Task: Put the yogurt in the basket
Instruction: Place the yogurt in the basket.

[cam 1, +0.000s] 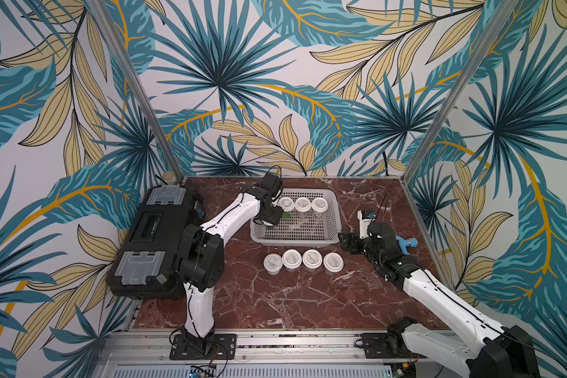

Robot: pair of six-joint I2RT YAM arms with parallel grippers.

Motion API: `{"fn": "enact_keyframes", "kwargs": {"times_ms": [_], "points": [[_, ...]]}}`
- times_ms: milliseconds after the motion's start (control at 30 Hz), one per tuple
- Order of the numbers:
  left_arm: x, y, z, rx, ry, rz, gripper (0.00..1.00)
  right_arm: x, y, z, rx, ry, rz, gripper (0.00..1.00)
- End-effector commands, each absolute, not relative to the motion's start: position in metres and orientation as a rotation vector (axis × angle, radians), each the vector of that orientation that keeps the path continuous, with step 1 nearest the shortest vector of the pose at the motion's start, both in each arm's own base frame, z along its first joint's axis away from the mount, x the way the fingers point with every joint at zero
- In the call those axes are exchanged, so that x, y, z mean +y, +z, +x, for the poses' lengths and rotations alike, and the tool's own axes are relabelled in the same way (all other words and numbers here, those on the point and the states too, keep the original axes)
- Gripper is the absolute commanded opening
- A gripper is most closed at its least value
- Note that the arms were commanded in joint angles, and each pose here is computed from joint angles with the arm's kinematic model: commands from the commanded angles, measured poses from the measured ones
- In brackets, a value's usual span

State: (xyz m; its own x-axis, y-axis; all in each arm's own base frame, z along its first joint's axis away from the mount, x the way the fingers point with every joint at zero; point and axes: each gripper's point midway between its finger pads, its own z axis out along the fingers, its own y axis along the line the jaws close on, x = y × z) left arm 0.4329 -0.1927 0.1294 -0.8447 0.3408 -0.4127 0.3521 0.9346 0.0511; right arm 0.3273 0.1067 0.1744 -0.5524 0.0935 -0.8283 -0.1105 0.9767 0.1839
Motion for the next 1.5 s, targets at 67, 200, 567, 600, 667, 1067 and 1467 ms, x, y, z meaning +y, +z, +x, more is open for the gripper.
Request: {"fn": "enact_keyframes", "kwargs": {"times_ms": [67,200,567,600,667,1067,1467], "points": [[-0.186,0.113,0.434,2.690,-0.017,0.478,0.68,0.109,0.177,0.328,2.140,0.279,-0.010,0.89],[-0.184,0.108,0.433,2.697,-0.015,0.476,0.68,0.109,0.177,0.327,2.139,0.278,-0.008,0.89],[-0.178,0.096,0.437,2.707,-0.030,0.453,0.68,0.108,0.177,0.327,2.137,0.276,-0.006,0.89],[-0.179,0.095,0.437,2.709,-0.031,0.455,0.69,0.108,0.178,0.327,2.135,0.277,-0.006,0.89],[-0.178,0.093,0.438,2.709,-0.027,0.457,0.69,0.108,0.178,0.327,2.136,0.278,-0.005,0.89],[-0.181,0.088,0.440,2.711,-0.037,0.469,0.72,0.108,0.177,0.327,2.136,0.277,-0.006,0.89],[-0.183,0.090,0.434,2.721,-0.070,0.465,0.75,0.108,0.177,0.327,2.136,0.278,-0.006,0.89]]}}
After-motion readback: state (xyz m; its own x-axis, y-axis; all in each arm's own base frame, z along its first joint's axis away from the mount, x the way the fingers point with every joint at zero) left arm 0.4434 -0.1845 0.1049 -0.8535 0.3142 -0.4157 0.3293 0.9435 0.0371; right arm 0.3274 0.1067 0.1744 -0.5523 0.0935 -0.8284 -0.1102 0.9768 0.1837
